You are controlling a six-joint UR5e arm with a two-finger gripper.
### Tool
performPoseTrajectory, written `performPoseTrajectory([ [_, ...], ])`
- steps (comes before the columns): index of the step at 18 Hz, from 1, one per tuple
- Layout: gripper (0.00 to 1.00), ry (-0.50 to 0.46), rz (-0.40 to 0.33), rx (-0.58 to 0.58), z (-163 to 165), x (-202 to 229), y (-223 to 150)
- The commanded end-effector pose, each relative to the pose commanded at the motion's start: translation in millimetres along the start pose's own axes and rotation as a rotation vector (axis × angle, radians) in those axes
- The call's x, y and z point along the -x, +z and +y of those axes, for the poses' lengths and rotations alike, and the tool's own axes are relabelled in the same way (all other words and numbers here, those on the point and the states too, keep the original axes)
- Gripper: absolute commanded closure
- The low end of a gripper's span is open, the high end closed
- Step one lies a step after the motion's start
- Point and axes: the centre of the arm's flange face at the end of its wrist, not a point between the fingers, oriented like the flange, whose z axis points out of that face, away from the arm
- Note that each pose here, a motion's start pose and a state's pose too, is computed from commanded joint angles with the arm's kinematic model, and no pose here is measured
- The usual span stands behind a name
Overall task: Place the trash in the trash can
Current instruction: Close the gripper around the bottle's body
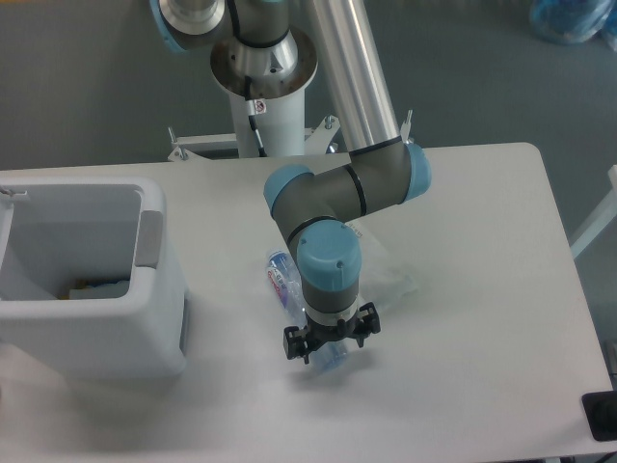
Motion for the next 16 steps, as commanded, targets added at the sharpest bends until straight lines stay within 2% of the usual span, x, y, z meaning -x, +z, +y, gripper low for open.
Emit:
performPoseTrajectory([
  [11, 0.01, 0.003, 0.0, 0.001, -4.7, 0.4, 9.2],
  [16, 0.07, 0.003, 0.0, 0.003, -4.1, 0.3, 9.9],
])
